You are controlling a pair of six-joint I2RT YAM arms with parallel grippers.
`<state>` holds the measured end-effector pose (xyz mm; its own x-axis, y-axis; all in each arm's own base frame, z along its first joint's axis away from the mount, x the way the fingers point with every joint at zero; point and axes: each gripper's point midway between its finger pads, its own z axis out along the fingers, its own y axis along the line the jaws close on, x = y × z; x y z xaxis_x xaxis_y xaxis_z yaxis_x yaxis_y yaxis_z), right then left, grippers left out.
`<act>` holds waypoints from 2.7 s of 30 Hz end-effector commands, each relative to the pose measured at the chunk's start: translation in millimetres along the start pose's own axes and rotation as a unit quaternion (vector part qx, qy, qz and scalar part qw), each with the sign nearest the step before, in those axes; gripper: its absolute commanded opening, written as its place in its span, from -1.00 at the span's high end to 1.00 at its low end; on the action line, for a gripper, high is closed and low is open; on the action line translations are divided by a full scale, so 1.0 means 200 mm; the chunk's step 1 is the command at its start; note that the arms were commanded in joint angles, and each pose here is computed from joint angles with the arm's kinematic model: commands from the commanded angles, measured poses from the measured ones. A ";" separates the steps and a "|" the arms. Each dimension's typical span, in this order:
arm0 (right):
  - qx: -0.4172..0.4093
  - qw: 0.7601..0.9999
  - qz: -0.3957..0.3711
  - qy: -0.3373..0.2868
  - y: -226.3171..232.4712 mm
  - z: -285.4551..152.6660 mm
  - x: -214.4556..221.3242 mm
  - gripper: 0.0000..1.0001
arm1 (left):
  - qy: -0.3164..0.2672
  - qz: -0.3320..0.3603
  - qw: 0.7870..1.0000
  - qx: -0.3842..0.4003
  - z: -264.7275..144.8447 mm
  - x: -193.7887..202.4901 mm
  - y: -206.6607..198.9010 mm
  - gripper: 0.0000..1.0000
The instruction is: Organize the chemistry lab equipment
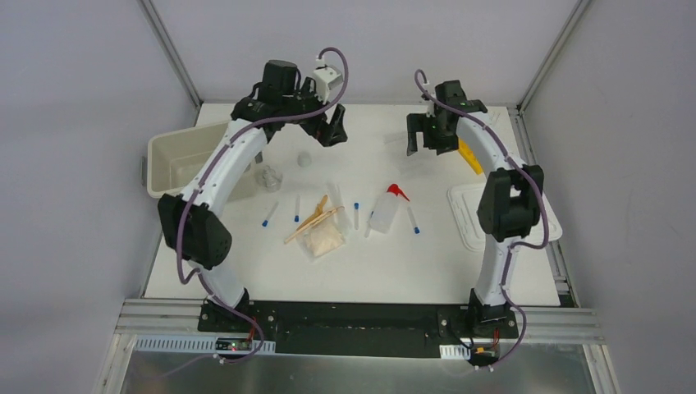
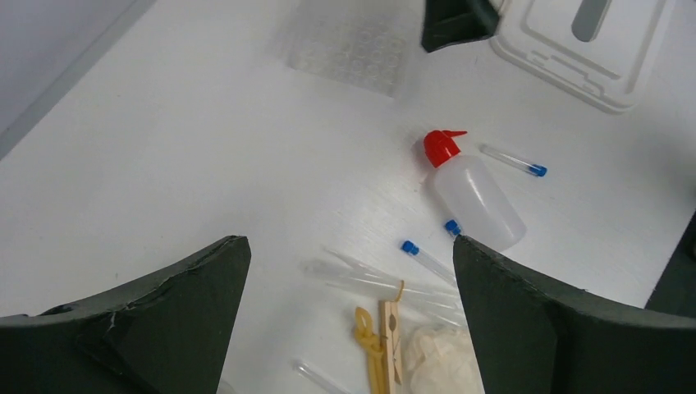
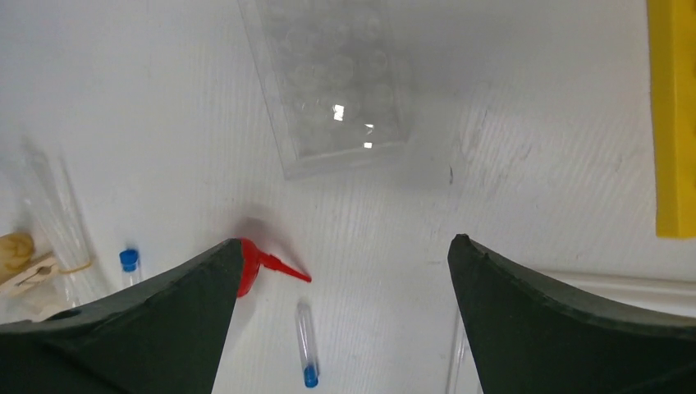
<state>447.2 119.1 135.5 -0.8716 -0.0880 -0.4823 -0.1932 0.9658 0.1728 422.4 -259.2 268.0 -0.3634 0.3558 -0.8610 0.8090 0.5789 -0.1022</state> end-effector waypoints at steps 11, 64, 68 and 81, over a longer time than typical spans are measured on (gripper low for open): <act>0.075 0.991 -0.109 0.022 0.06 0.35 -0.12 -0.99 | 0.008 -0.022 1.000 0.020 -0.25 0.16 -0.22 -0.98; -0.028 0.996 -0.029 0.077 0.17 -0.31 0.70 -0.43 | 0.005 -0.078 0.997 -0.004 -0.41 0.25 -0.33 -0.96; -0.015 0.995 -0.035 0.094 0.17 -0.23 0.82 -0.34 | 0.006 -0.079 0.997 -0.003 -0.41 0.27 -0.33 -0.95; 0.031 0.992 -0.059 0.105 0.17 0.08 0.90 -0.06 | 0.013 -0.093 0.996 -0.001 -0.41 0.33 -0.35 -0.93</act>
<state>273.8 135.9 49.0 -0.9284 -0.2619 -0.2635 -0.2966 0.9496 0.1010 310.1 -216.9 244.9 -0.5470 0.2853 -0.7870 0.7171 0.6447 -0.2647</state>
